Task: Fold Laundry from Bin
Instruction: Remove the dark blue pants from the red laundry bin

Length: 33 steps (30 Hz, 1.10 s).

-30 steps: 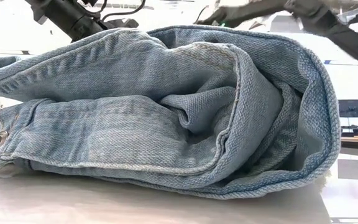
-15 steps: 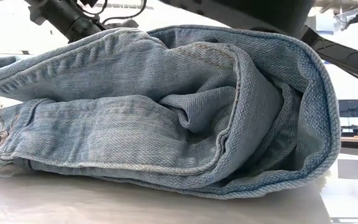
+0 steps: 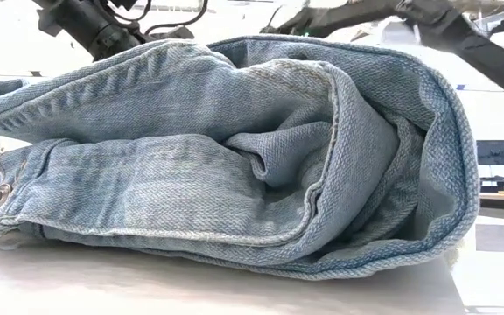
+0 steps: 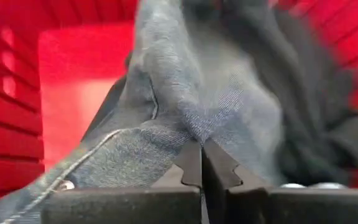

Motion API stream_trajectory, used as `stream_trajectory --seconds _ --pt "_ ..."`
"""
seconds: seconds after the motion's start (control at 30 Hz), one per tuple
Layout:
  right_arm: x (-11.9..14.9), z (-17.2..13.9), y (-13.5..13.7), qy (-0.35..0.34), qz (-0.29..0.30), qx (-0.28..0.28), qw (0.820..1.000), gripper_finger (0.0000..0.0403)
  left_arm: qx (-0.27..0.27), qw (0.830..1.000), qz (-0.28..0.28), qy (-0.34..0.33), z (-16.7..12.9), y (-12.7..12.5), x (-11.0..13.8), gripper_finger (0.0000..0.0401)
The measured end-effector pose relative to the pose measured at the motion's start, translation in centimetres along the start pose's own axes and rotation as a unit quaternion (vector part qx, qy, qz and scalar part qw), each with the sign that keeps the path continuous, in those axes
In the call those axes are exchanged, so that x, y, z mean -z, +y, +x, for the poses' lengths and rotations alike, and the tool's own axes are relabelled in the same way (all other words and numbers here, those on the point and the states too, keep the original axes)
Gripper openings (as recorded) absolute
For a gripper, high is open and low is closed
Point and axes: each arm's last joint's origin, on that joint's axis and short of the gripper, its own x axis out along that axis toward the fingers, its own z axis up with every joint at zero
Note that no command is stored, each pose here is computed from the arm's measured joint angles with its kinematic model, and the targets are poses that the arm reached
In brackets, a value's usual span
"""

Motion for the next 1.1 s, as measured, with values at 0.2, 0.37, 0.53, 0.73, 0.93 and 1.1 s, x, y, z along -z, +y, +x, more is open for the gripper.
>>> stream_trajectory --seconds 0.2,0.37,0.53,0.73,0.93,1.1 --pt "-3.3 -11.3 -0.2 -0.154 -0.013 0.05 0.987 0.002 -0.006 1.0 0.001 -0.006 0.0 0.0 0.0 0.0095" --pt "-5.0 -21.1 -0.5 -0.338 0.018 0.073 0.938 0.002 -0.006 1.0 0.012 -0.027 0.0 -0.1 -0.3 0.0095" --pt "-5.0 -30.4 -0.8 -0.525 0.057 0.005 0.849 0.002 0.041 0.993 0.036 -0.101 -0.2 -1.3 -1.8 0.0095" --pt "-3.5 -39.7 -0.2 -0.674 0.058 -0.139 0.723 0.0019 0.119 0.964 0.067 -0.229 -1.4 -3.0 -4.3 0.0095" --pt "-1.8 -45.5 2.3 -0.701 0.054 -0.314 0.637 0.0019 0.201 0.93 0.061 -0.3 -2.5 -3.7 -5.9 0.0095" --pt "-0.4 -48.1 5.0 -0.653 0.004 -0.393 0.648 0.0019 0.303 0.876 0.035 -0.373 -4.8 -5.1 -8.2 0.0095"
